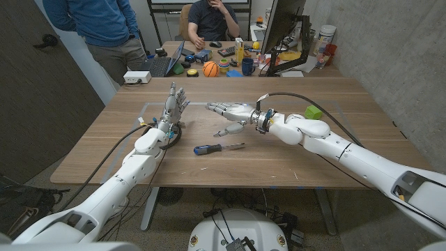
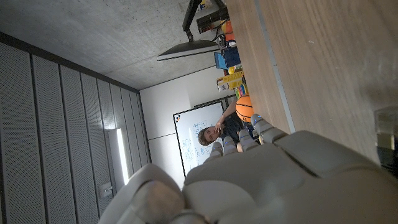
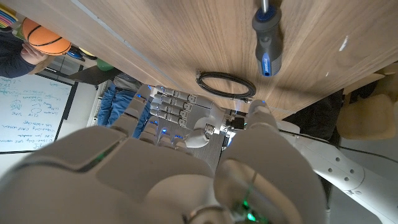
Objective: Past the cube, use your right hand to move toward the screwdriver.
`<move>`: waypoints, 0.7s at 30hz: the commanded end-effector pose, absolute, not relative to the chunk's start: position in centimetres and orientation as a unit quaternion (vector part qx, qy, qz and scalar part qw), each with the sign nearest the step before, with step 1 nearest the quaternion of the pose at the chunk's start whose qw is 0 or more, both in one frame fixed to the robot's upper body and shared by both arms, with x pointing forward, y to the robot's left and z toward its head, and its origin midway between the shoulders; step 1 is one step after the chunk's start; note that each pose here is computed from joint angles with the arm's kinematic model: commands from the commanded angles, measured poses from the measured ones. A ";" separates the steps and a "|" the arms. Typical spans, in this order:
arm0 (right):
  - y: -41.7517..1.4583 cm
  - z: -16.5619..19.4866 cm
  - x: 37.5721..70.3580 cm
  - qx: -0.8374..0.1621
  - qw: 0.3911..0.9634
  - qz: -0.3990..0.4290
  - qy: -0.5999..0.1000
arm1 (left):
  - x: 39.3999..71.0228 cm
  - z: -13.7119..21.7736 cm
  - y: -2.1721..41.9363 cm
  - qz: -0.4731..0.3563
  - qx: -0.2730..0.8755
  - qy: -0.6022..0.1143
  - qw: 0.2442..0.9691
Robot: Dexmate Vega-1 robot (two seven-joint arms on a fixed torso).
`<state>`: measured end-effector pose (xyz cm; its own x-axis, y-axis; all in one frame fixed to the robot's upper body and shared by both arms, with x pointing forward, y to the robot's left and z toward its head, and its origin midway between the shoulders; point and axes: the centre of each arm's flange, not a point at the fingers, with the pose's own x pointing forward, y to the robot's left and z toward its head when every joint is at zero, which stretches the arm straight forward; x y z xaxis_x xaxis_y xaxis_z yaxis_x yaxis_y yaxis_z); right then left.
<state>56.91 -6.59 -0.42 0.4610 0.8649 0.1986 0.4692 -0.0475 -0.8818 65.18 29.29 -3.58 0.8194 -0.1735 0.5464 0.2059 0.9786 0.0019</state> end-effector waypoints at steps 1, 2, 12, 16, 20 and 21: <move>-5.7 -1.5 56.8 -0.723 0.466 0.237 -0.452 | 64.7 -3.8 29.2 -0.098 -0.028 -0.282 0.954; -5.7 -1.5 56.8 -0.724 0.464 0.239 -0.451 | 64.6 -3.8 29.2 -0.098 -0.028 -0.282 0.954; -4.8 -1.7 56.3 -0.732 0.446 0.266 -0.441 | 64.2 -3.7 29.3 -0.096 -0.025 -0.282 0.954; -4.6 -1.8 55.8 -0.730 0.438 0.279 -0.445 | 64.1 -3.8 29.3 -0.098 -0.025 -0.281 0.954; -4.5 -1.8 55.4 -0.726 0.435 0.283 -0.451 | 64.0 -3.8 29.3 -0.097 -0.024 -0.281 0.954; -4.5 -1.9 55.3 -0.724 0.434 0.283 -0.455 | 63.9 -3.9 29.3 -0.098 -0.024 -0.281 0.954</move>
<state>56.26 -5.05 -1.60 0.4628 0.8861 0.0240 0.4164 -0.1935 -0.8883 64.31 29.29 -3.76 0.8224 -0.1716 0.5424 0.2004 0.9797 0.0060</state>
